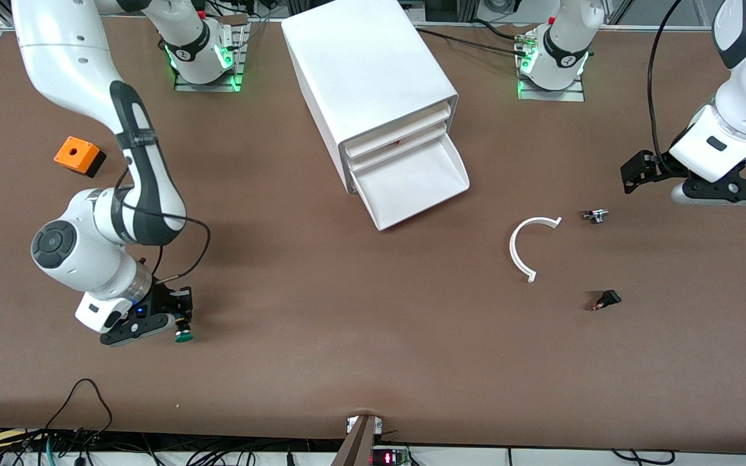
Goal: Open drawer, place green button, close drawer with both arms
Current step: 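Carry the green button with the right gripper over the open drawer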
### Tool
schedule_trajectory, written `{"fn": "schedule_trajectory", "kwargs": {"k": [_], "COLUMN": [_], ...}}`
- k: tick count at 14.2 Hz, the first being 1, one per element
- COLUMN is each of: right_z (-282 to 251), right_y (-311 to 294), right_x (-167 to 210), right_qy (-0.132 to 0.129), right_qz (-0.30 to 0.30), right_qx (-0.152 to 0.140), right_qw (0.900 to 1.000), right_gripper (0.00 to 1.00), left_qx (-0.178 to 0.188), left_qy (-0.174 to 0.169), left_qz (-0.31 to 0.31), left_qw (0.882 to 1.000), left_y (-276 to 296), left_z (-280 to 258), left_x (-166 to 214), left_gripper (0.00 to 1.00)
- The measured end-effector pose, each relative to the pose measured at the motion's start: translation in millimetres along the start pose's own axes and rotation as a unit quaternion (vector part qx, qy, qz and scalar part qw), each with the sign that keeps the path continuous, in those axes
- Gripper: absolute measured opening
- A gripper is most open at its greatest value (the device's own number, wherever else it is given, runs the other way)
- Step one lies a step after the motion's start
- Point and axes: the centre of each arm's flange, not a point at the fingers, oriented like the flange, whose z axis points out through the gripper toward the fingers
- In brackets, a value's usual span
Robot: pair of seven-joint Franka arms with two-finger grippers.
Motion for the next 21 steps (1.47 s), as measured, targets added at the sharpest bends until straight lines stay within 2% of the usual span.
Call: {"fn": "schedule_trajectory", "kwargs": {"k": [4, 8, 12, 14, 21], "right_z": [-19.0, -44.0, -49.2, -49.3, -43.9], "right_y": [-75.6, -154.4, -236.7, -275.5, -350.9], "right_x": [16.7, 30.0, 26.6, 20.9, 1.9], "right_qy": [0.015, 0.037, 0.038, 0.035, 0.02], "right_qz": [-0.053, -0.105, -0.147, -0.142, -0.099], "right_qx": [0.011, 0.023, 0.038, 0.045, 0.06], "right_qw": [0.998, 0.994, 0.988, 0.988, 0.993], "right_gripper": [0.33, 0.33, 0.33, 0.33, 0.33], "left_qx": [0.002, 0.002, 0.002, 0.002, 0.002], "left_qy": [-0.019, -0.021, -0.022, -0.022, -0.022], "left_qz": [0.0, 0.0, 0.001, 0.001, 0.001], "left_qw": [1.0, 1.0, 1.0, 1.0, 1.0], "left_y": [-0.6, -0.6, -0.6, -0.6, -0.6], "left_z": [0.1, 0.5, 0.6, 0.6, 0.6], "left_x": [-5.8, -6.4, -6.5, -6.5, -6.5], "left_gripper": [1.0, 1.0, 1.0, 1.0, 1.0]}}
